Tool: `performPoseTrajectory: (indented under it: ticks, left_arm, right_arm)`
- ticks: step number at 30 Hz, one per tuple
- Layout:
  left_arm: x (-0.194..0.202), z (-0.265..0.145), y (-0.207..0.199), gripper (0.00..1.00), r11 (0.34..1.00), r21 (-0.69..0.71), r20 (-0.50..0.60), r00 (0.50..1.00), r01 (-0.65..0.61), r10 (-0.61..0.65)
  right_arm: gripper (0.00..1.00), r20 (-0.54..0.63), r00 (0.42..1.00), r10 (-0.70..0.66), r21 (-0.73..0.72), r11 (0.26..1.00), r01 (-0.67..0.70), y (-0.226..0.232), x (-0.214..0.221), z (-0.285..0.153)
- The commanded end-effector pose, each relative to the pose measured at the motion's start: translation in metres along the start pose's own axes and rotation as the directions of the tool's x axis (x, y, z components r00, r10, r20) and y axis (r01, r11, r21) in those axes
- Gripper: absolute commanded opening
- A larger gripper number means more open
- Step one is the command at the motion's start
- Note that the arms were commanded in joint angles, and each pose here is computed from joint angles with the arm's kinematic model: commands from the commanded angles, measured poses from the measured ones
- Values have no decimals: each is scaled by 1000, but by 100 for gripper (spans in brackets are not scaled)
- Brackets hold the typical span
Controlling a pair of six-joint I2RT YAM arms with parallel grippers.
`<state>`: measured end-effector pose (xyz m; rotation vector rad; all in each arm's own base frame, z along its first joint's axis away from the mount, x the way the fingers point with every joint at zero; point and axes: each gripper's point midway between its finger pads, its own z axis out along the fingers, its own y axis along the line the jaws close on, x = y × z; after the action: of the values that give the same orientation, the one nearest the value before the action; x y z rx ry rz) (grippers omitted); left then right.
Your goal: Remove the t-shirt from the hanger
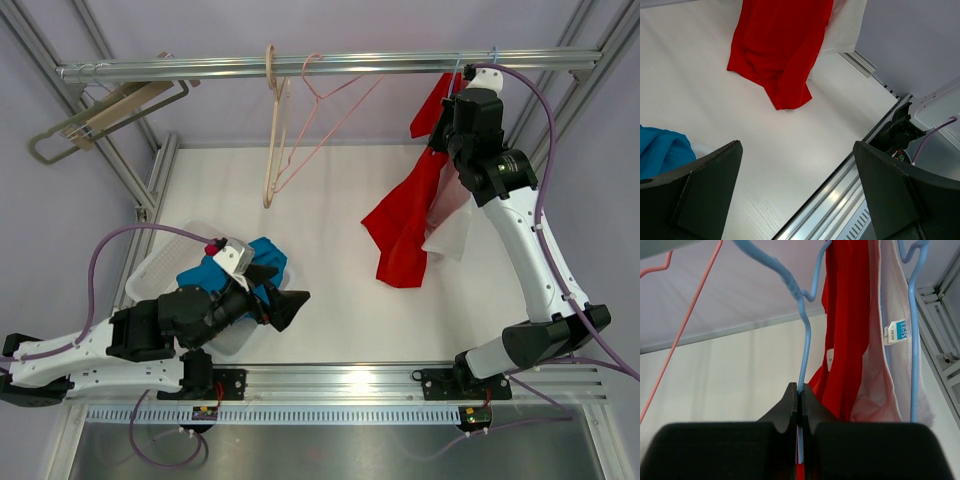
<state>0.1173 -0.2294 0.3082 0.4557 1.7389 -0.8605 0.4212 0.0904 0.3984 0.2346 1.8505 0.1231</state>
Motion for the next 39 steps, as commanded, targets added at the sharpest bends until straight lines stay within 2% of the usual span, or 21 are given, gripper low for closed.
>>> performPoseTrajectory:
  ticks: [1, 4, 8, 12, 16, 20, 26, 31, 39]
  left_arm:
    - [-9, 2, -9, 99, 999, 37, 38, 999, 38, -39]
    - [-9, 4, -12, 99, 998, 44, 35, 999, 36, -38]
    - [-9, 6, -17, 99, 998, 60, 33, 999, 36, -38]
    - [-7, 9, -21, 99, 997, 68, 25, 999, 35, -37]
    - [-7, 13, -24, 99, 996, 76, 28, 999, 43, -45]
    - [-7, 19, -37, 99, 993, 113, 11, 1000, 27, -29]
    - [18, 46, -60, 99, 988, 151, -80, 997, -11, 23]
    - [31, 73, -86, 99, 978, 209, -109, 993, -16, 40]
    - [37, 121, -119, 99, 973, 225, -123, 988, -61, 90]
  right_arm:
    - [0, 93, 995, 23, -9, 1000, -22, 0, -32, -13]
    - [0, 152, 987, 47, -55, 998, -39, 5, -52, -27]
    - [0, 241, 964, 111, -224, 973, -56, 28, -83, -60]
    - [0, 252, 959, 131, -316, 948, -47, 39, -86, -77]
    - [0, 216, 967, 139, -328, 943, -62, 38, -63, -73]
    - [0, 140, 975, 171, -350, 930, -113, 35, -19, -68]
    - [0, 98, 950, 298, -428, 874, -230, 38, 17, -90]
    - [0, 77, 944, 319, -502, 831, -240, 67, 28, -122]
    - [0, 93, 924, 372, -568, 782, -257, 85, 8, -170]
